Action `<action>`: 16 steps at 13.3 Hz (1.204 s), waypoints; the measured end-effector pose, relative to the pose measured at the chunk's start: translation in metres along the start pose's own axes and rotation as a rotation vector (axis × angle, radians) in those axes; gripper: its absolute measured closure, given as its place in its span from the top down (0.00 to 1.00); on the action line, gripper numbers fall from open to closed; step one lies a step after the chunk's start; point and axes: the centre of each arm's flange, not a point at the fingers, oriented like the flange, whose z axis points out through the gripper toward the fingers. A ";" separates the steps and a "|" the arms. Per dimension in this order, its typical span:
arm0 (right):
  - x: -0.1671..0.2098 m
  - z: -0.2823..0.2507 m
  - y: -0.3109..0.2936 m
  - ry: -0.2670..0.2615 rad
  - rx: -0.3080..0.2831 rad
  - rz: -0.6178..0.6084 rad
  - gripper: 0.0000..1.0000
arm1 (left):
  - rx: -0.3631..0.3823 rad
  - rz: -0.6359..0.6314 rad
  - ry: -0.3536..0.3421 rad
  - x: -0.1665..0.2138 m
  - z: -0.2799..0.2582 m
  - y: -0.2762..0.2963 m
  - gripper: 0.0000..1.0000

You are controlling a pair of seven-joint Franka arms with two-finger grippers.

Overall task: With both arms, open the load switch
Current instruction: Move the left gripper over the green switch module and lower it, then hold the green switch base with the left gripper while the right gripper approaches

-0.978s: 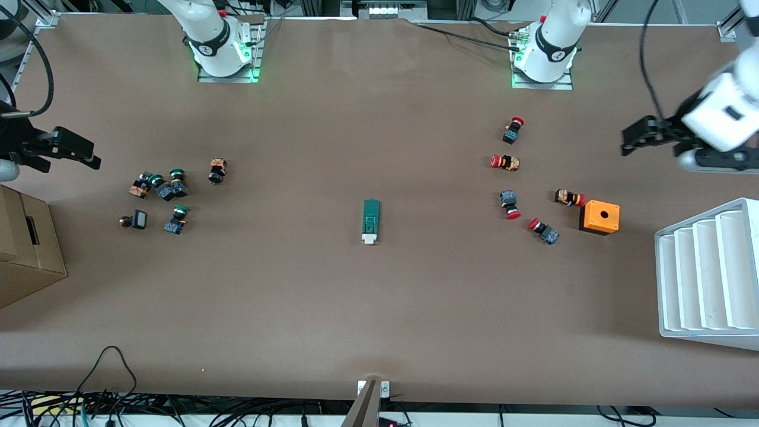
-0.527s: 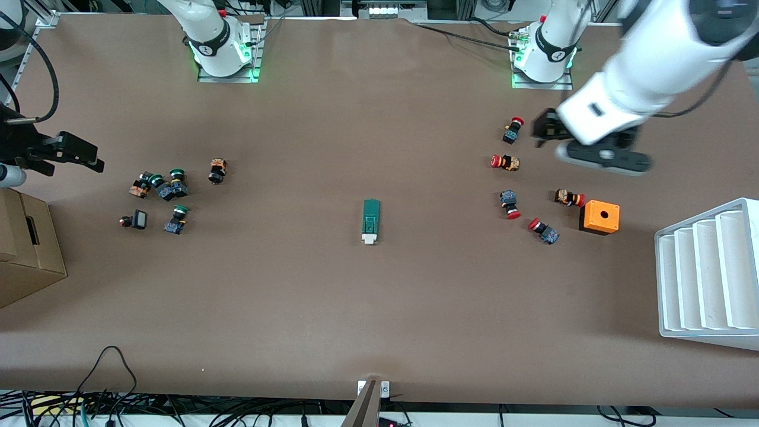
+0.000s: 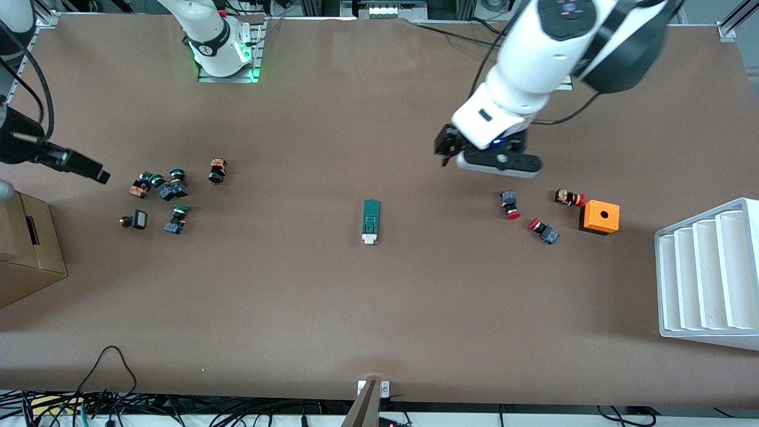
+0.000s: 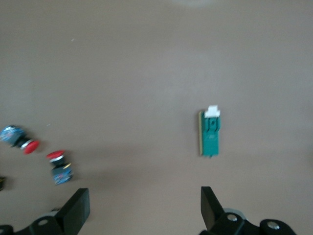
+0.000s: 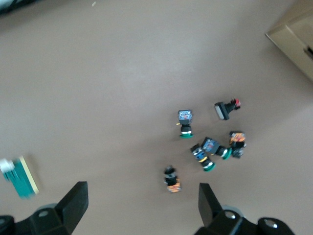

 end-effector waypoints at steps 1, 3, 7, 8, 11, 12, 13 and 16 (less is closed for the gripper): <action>0.004 0.005 -0.007 0.018 0.010 0.063 1.00 | -0.008 -0.020 0.042 -0.003 0.014 0.012 1.00; 0.000 0.017 -0.031 0.021 -0.003 0.076 1.00 | -0.004 -0.058 0.125 -0.015 0.048 0.037 1.00; -0.022 0.018 -0.074 0.040 -0.040 0.030 1.00 | 0.076 -0.115 0.308 -0.048 0.129 0.091 1.00; -0.019 0.018 -0.068 0.004 0.011 0.066 1.00 | 0.085 -0.133 0.357 -0.060 0.151 0.104 1.00; 0.007 0.017 -0.020 -0.064 0.128 0.124 1.00 | 0.096 -0.168 0.477 -0.096 0.216 0.130 1.00; 0.009 0.020 -0.017 -0.073 0.127 0.078 1.00 | 0.093 -0.169 0.506 -0.108 0.235 0.136 1.00; 0.008 0.028 -0.018 -0.096 0.118 0.032 1.00 | 0.080 -0.163 0.533 -0.119 0.251 0.142 1.00; 0.007 0.060 -0.034 -0.167 0.096 -0.014 1.00 | 0.017 -0.137 0.611 -0.143 0.287 0.151 1.00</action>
